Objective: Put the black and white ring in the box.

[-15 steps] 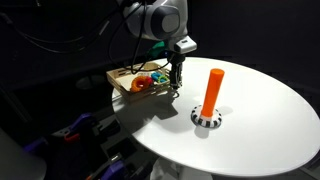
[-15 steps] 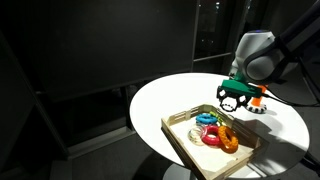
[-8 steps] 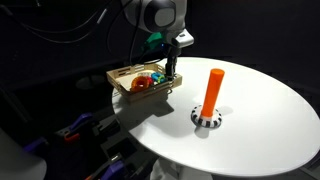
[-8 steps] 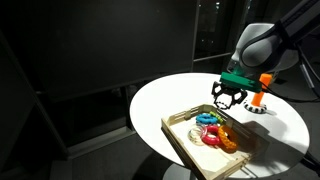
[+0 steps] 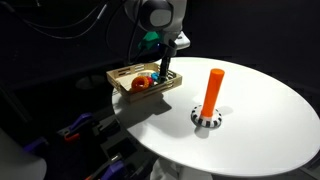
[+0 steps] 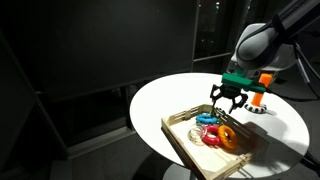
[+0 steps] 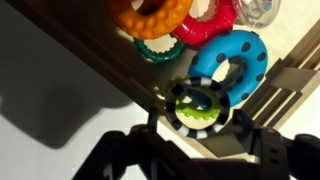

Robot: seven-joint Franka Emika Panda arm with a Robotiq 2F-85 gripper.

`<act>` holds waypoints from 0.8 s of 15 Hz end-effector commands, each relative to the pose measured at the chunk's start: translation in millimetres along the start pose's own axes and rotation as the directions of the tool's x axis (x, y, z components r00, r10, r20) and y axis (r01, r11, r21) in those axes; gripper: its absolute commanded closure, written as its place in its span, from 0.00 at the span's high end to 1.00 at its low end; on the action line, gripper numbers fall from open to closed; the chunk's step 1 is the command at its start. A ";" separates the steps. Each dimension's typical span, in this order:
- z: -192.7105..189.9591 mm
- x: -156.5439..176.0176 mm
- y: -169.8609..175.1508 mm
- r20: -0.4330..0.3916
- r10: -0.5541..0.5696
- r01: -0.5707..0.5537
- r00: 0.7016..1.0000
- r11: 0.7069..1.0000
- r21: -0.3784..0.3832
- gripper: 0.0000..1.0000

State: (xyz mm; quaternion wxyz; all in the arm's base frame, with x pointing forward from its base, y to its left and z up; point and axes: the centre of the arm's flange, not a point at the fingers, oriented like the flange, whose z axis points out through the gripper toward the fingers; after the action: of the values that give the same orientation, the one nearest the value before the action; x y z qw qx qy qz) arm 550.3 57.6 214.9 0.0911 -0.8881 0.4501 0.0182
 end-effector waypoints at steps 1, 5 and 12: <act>0.3 2.3 3.9 0.045 -0.037 0.039 0.998 0.999 -0.032 1.00; -0.8 0.6 11.1 0.097 -0.105 0.113 0.990 0.991 -0.077 1.00; -16.0 6.8 30.7 0.184 -0.214 0.249 0.959 0.948 -0.197 1.00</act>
State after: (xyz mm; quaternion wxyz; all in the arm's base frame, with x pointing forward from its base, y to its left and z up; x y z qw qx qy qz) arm 530.5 42.5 205.7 0.0461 -0.9229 0.3657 0.1112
